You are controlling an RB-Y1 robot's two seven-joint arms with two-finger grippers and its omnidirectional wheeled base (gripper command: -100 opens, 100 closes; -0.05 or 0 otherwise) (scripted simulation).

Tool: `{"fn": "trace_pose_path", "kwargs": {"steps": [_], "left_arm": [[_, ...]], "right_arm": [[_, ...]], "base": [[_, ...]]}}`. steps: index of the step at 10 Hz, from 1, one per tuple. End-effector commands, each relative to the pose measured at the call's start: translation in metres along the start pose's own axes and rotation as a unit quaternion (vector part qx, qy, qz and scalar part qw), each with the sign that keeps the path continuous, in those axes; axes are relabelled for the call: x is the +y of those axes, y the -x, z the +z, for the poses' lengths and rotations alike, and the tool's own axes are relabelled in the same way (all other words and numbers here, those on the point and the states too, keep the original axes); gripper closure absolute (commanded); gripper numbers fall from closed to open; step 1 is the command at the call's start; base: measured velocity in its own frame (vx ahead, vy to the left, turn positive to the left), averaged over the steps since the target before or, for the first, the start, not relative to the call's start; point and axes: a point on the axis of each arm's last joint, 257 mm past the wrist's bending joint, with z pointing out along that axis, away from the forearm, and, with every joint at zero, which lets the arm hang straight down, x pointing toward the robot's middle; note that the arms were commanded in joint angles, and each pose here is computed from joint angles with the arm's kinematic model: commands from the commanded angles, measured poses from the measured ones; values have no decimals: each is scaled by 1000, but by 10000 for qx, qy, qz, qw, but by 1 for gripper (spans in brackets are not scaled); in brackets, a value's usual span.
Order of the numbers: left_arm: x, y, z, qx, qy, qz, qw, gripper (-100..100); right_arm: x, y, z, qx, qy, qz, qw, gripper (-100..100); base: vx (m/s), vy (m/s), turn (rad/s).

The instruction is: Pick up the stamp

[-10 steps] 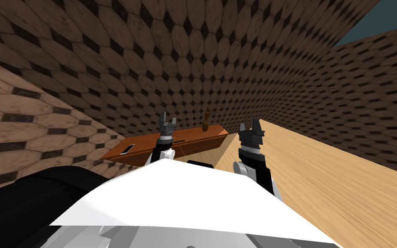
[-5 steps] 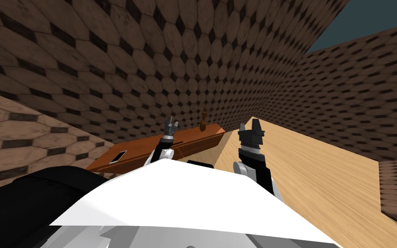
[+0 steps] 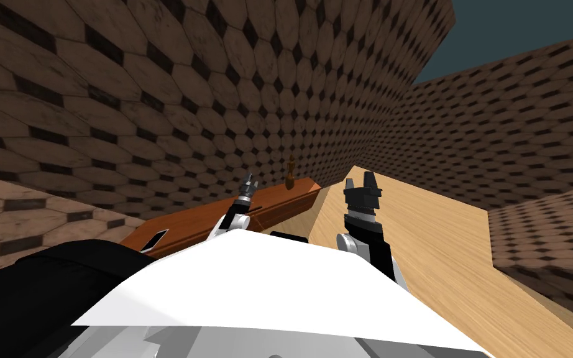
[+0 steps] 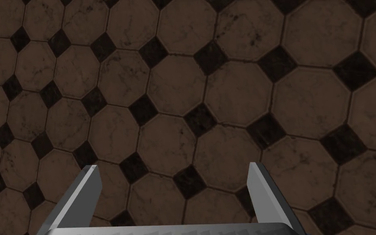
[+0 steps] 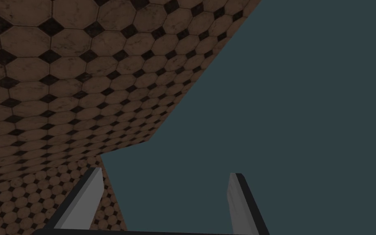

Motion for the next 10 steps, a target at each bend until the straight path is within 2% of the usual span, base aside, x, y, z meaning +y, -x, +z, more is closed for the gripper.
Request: {"fn": "trace_pose_path", "kwargs": {"steps": [1, 2, 4, 5, 6, 7, 8, 9, 10], "left_arm": [[33, 10, -3, -102, 444, -163, 9988, -100], [35, 10, -3, -108, 483, -163, 9986, -100], [76, 29, -9, -282, 1037, -387, 9935, -100], [81, 29, -10, -297, 1135, -388, 9923, -100], [102, 39, -15, -406, 1431, -507, 9876, -100], [104, 40, -16, -413, 1472, -507, 9869, -100], [123, 50, -21, -528, 1722, -629, 9816, -100], [128, 51, -23, -544, 1815, -630, 9799, -100], [148, 61, -30, -677, 2089, -756, 9727, -100]], "right_arm": [[0, 0, 0, 0, 0, 0, 10000, 0], [0, 0, 0, 0, 0, 0, 10000, 0], [0, 0, 0, 0, 0, 0, 10000, 0], [0, 0, 0, 0, 0, 0, 10000, 0], [0, 0, 0, 0, 0, 0, 10000, 0], [0, 0, 0, 0, 0, 0, 10000, 0], [0, 0, 0, 0, -1, -1, 10000, 0], [0, 0, 0, 0, 0, 0, 10000, 0], [0, 0, 0, 0, -1, -1, 10000, 0]], "base": [[-1, 49, -282], [-3, 46, -101], [-9, 56, -175], [-9, 49, -161], [-1, 40, -222], [-2, 36, -91], [-12, 44, -201], [-13, 43, -87], [-3, 42, -178]]}}
